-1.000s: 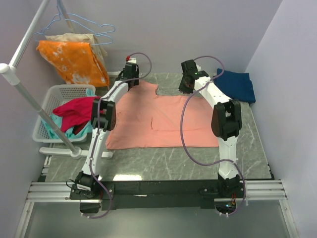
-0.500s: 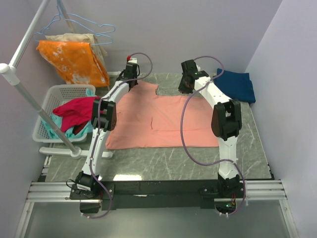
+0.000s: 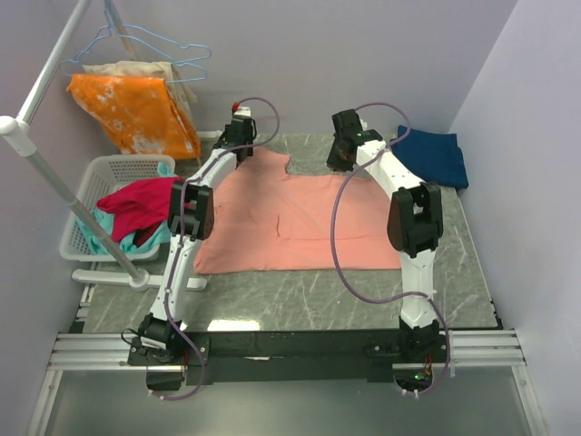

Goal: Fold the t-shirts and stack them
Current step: Fold the tshirt

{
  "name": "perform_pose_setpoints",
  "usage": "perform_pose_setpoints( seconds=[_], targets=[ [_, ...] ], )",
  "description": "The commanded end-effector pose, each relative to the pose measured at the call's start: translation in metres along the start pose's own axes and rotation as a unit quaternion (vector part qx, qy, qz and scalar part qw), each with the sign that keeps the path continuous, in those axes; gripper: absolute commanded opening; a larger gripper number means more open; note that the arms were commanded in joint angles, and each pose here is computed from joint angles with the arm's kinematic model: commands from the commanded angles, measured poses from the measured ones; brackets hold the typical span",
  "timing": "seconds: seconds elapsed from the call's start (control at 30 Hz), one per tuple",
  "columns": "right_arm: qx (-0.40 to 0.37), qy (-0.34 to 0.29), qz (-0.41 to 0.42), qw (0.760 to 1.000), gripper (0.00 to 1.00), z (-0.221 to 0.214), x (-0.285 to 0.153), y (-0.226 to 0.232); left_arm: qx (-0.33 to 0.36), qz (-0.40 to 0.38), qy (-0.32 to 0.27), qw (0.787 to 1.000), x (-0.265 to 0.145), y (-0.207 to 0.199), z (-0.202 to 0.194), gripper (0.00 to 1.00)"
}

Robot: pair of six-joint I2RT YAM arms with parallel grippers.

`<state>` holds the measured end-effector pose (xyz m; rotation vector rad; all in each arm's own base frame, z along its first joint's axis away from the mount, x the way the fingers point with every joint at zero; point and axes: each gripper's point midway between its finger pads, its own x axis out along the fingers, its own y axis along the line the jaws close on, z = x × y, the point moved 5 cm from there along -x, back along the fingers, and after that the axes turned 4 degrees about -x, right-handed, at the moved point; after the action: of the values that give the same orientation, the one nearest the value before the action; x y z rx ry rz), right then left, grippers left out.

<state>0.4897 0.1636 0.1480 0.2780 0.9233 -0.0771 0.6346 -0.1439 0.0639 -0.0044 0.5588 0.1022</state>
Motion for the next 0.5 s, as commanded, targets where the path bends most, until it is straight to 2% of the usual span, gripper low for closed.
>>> perform_pose_setpoints(
  seconds=[0.0, 0.1, 0.3, 0.47],
  targets=[
    [0.0, -0.028, 0.008, 1.0, 0.15, 0.019, -0.024, 0.001, -0.017, 0.005, -0.035, 0.999, -0.004, -0.003, 0.02, 0.62],
    [-0.003, -0.025, 0.005, 1.0, 0.15, 0.018, -0.023, 0.0, -0.026, 0.001, -0.054, 0.998, -0.011, -0.01, 0.034, 0.65],
    [-0.007, -0.025, 0.004, 1.0, 0.16, 0.019, -0.021, 0.0, -0.041, -0.005, -0.037, 0.998, -0.014, -0.019, 0.023, 0.61],
    [-0.009, -0.024, 0.003, 1.0, 0.16, 0.019, -0.019, 0.0, -0.049, -0.017, -0.046, 0.998, -0.023, -0.027, 0.032, 0.59]
  ],
)
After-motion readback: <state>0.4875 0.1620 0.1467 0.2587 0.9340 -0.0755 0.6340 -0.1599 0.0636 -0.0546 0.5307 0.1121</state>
